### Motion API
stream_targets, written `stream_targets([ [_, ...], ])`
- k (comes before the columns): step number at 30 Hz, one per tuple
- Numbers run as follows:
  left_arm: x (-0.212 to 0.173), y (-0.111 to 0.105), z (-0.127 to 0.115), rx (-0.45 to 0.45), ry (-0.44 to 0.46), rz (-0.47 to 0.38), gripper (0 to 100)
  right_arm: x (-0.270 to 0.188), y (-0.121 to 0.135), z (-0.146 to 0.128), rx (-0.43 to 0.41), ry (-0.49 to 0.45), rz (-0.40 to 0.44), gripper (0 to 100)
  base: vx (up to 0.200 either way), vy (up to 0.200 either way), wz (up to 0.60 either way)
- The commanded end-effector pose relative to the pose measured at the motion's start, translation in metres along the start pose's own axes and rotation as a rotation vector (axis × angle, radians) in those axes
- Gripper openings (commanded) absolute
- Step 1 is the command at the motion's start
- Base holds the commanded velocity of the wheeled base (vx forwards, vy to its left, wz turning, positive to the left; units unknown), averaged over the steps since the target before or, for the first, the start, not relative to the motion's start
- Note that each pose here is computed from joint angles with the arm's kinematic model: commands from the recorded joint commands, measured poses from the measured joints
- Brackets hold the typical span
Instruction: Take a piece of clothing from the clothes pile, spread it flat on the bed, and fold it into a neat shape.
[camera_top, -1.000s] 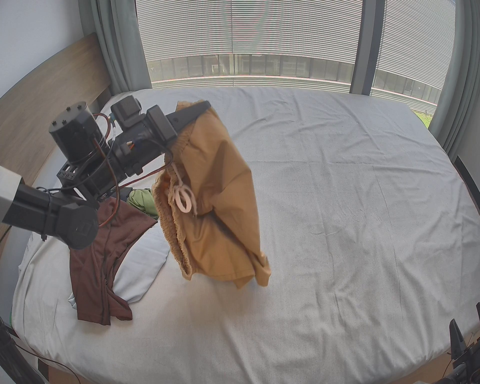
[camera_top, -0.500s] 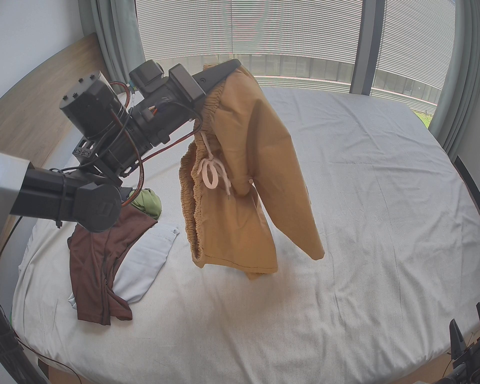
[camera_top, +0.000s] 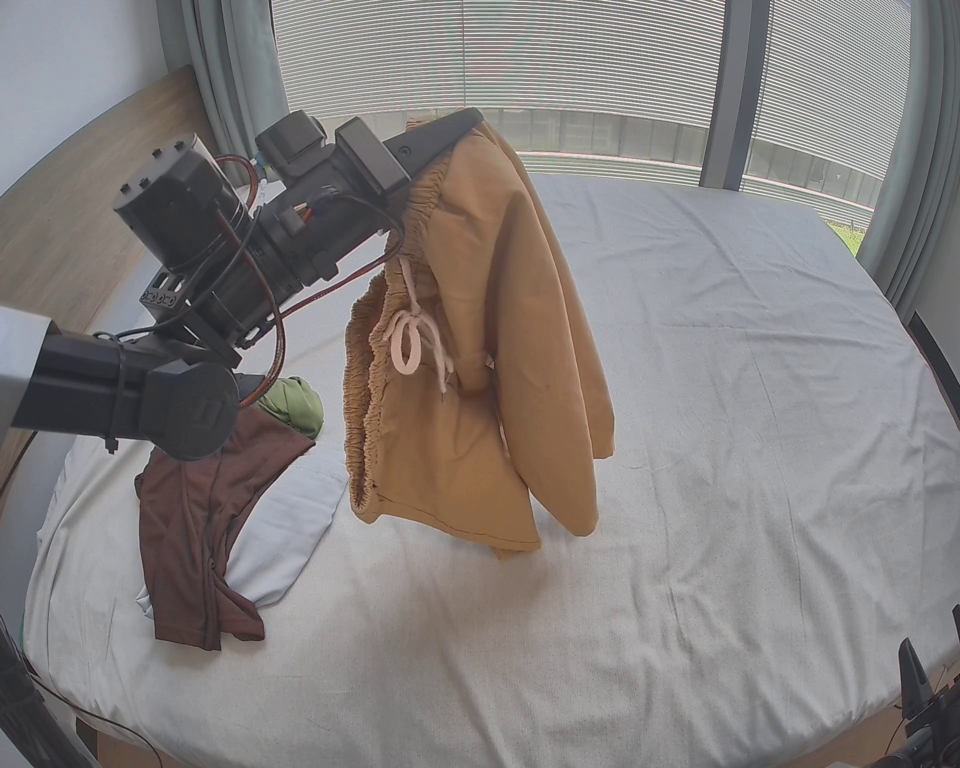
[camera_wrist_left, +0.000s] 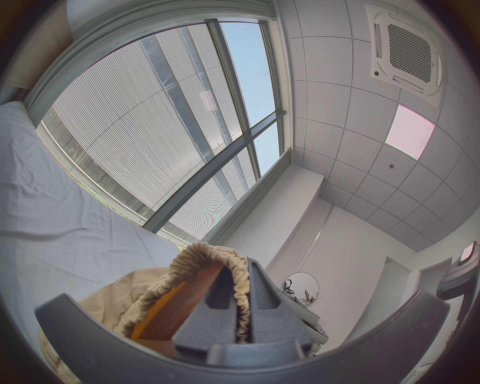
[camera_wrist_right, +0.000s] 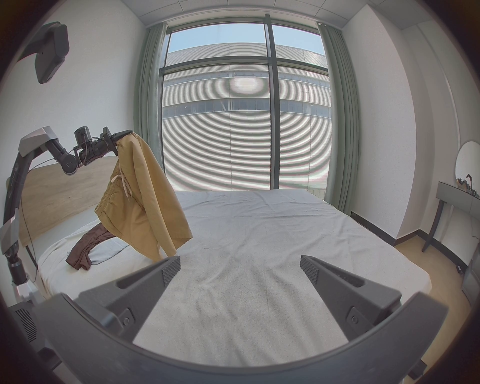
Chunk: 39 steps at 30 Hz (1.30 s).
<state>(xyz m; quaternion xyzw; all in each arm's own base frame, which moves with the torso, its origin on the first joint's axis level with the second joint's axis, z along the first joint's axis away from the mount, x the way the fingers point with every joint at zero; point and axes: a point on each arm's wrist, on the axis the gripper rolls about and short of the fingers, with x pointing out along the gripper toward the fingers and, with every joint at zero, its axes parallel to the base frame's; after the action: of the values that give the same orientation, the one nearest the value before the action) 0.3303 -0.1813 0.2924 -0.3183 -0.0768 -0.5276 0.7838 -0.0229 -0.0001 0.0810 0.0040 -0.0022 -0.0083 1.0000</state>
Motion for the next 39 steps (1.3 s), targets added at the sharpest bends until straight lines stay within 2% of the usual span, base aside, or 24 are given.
stream_targets([
  [1, 0.0, -0.007, 0.006, 0.01, -0.001, -0.023, 0, 0.001, 0.0, -0.005, -0.002, 0.009, 0.0, 100, 0.0, 0.0, 0.0],
  [31, 0.002, -0.002, 0.003, 0.02, 0.002, -0.036, 0, 0.001, 0.0, -0.004, 0.017, -0.008, -0.006, 100, 0.0, 0.0, 0.0],
  [33, 0.002, -0.003, 0.003, 0.021, 0.001, -0.037, 0, -0.001, 0.0, 0.006, 0.026, -0.065, 0.003, 100, 0.0, 0.0, 0.0],
  [34, 0.001, -0.003, 0.003, 0.021, 0.0, -0.035, 0, -0.012, 0.001, 0.046, 0.042, -0.269, 0.034, 100, 0.0, 0.0, 0.0],
  [35, 0.001, -0.003, 0.004, 0.026, -0.005, -0.039, 0, -0.015, 0.002, 0.066, 0.039, -0.315, 0.042, 100, 0.0, 0.0, 0.0],
  [36, 0.001, -0.003, 0.004, 0.026, -0.005, -0.039, 0, -0.015, 0.002, 0.066, 0.039, -0.315, 0.042, 100, 0.0, 0.0, 0.0],
  [37, 0.002, -0.004, 0.005, 0.031, -0.01, -0.048, 0, -0.007, 0.002, 0.09, 0.039, -0.281, 0.056, 100, 0.0, 0.0, 0.0],
  [39, 0.002, -0.006, 0.005, 0.032, -0.013, -0.054, 0, 0.005, 0.002, 0.095, 0.056, -0.216, 0.094, 100, 0.0, 0.0, 0.0],
])
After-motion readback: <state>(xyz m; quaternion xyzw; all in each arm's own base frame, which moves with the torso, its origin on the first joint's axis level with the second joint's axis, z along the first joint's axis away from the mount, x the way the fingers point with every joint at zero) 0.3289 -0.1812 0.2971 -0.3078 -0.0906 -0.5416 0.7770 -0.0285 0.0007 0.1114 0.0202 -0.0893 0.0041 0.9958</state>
